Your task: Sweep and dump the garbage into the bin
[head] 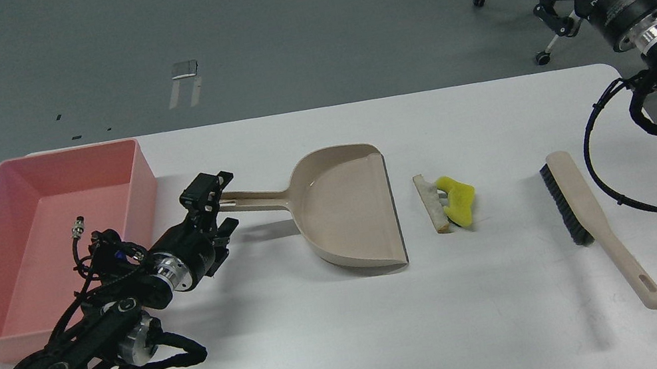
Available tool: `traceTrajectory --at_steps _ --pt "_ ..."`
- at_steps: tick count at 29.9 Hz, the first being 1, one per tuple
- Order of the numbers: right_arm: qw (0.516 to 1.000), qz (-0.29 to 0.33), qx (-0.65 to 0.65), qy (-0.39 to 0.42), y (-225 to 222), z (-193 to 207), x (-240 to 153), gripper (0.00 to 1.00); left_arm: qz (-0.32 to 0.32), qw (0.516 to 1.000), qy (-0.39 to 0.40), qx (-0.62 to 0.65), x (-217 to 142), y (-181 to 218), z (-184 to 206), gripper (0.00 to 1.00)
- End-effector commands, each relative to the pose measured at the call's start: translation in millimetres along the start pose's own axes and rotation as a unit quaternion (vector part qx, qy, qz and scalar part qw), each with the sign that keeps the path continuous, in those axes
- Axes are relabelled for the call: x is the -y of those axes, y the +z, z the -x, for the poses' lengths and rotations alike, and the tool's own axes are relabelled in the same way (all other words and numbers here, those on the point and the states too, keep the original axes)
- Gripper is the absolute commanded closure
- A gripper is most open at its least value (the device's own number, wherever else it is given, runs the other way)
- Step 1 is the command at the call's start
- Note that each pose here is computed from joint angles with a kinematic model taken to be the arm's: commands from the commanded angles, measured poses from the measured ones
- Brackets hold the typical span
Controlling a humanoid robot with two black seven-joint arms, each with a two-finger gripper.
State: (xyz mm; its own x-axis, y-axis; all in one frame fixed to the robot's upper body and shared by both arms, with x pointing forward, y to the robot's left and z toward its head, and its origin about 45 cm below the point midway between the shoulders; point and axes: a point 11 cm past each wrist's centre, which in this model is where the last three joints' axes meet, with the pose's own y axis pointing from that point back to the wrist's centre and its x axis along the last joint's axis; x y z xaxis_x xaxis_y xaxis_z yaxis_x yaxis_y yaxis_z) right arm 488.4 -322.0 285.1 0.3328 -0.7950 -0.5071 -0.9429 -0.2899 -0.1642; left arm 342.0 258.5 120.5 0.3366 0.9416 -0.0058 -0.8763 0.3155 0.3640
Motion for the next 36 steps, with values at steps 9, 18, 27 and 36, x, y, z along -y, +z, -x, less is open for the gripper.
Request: traceTrajectory --at_steps 9,18,27,36 --pt "1.0 0.002 0.002 0.003 3 -2 -2 0.0 0.022 1.0 -0.004 0.009 5 14 2 0.43" --pt "1.0 0.003 0.003 0.002 4 -2 -2 0.0 0.019 1.0 -0.006 0.01 5 11 4 0.43" --pt "1.0 0.004 0.003 0.006 5 -5 -5 0.0 0.024 1.0 -0.008 0.011 5 12 6 0.61" --pt "1.0 0.005 0.003 0.007 6 -5 -5 0.0 0.026 0.999 -0.012 0.016 4 12 7 0.68"
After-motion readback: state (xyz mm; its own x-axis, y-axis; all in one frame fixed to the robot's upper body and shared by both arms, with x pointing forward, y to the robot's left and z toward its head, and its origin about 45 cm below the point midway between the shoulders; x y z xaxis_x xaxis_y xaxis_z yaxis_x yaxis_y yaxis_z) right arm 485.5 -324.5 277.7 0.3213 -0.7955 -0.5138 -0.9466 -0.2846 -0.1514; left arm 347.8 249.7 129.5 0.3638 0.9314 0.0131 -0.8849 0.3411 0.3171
